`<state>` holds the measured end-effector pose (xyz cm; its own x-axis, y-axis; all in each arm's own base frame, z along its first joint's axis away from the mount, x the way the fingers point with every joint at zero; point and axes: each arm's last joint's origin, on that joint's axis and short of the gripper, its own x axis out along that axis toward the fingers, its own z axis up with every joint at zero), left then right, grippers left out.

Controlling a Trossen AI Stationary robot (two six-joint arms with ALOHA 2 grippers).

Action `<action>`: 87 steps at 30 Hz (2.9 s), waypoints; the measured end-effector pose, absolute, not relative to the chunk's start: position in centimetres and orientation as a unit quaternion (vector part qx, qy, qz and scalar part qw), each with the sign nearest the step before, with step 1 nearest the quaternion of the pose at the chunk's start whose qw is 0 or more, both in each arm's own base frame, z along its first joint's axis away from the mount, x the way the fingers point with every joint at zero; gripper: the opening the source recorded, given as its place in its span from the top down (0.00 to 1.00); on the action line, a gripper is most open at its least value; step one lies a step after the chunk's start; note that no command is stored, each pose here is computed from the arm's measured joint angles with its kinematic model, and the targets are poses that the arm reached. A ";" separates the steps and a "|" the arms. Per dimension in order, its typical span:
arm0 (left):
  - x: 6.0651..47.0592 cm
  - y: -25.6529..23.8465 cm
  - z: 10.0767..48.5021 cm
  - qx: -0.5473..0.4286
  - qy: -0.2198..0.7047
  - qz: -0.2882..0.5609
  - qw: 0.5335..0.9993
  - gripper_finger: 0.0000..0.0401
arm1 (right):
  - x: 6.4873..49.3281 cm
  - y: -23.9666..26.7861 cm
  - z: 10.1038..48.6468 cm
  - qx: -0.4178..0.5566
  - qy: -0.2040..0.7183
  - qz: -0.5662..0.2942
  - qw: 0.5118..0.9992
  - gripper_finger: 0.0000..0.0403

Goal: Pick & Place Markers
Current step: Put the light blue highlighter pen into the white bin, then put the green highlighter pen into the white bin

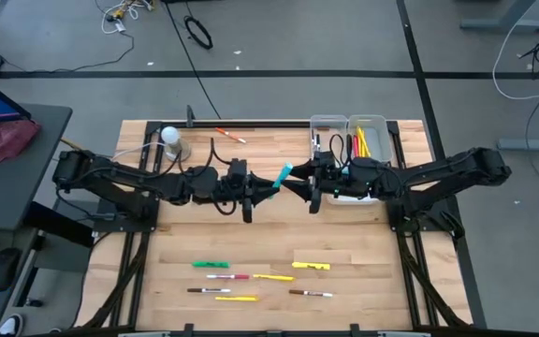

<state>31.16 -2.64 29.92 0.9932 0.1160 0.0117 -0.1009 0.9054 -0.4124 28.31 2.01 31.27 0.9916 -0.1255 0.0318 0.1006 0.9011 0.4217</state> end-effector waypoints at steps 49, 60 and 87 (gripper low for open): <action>31.2 -2.1 28.9 -0.195 0.033 0.075 0.977 0.44 | 17.5 -3.8 20.3 0.115 0.431 -0.248 0.860 0.86; 31.2 -2.1 28.9 -0.194 0.036 0.076 0.977 0.45 | 16.6 -4.2 18.5 0.048 0.459 -0.288 0.839 0.86; 30.9 -2.1 29.0 -0.202 0.050 0.029 0.978 0.45 | 17.8 -3.8 19.4 0.131 0.518 -0.217 0.817 0.52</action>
